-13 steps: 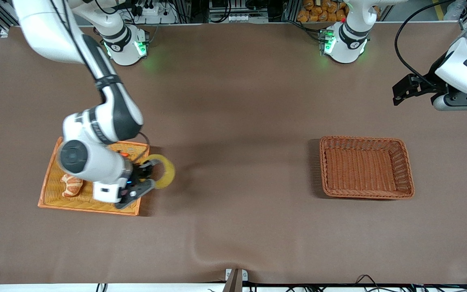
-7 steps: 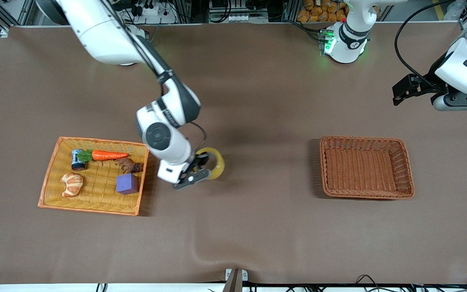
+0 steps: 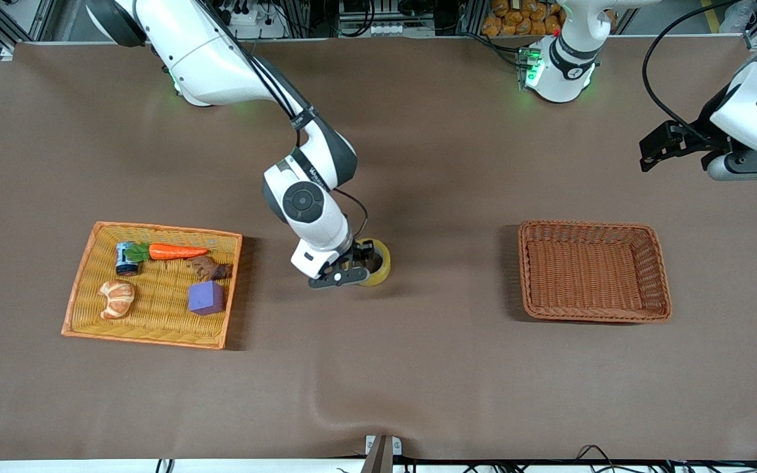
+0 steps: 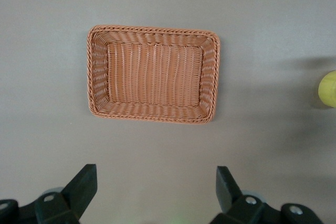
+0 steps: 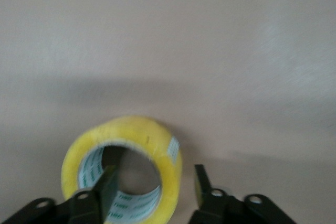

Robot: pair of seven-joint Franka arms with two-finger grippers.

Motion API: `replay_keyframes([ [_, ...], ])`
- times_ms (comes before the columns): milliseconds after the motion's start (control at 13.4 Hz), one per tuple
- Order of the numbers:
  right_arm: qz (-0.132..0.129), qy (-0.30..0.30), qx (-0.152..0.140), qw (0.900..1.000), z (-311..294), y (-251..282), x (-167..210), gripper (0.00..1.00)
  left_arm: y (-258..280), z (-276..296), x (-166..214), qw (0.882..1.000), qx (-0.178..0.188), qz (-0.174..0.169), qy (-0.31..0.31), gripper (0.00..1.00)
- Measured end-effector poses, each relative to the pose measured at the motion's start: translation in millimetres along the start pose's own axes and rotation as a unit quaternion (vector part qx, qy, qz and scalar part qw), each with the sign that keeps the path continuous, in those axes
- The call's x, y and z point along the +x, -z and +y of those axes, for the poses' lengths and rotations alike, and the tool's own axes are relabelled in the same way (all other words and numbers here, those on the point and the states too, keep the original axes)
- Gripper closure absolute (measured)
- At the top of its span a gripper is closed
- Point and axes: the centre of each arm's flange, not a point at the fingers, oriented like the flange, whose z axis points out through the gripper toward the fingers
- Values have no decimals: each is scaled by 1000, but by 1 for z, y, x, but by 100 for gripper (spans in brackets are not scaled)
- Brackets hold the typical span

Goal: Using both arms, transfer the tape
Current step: 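Set the tape roll on the table and open the right gripper, then withdraw the right gripper while the left gripper reaches the tape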

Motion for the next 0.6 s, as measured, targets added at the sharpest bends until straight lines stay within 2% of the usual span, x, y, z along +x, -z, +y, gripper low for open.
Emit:
replay_keyframes([
  [225,-23,-52,-20,998,72,35,32,0,0,-4,1,1000,0,0,4,0],
  [374,-34,-69,-26,997,136,68,53,0,1,-5,1,1000,0,1,5,0],
  [599,-55,-21,-29,998,219,116,64,0,3,-5,1,1000,-1,3,4,0],
])
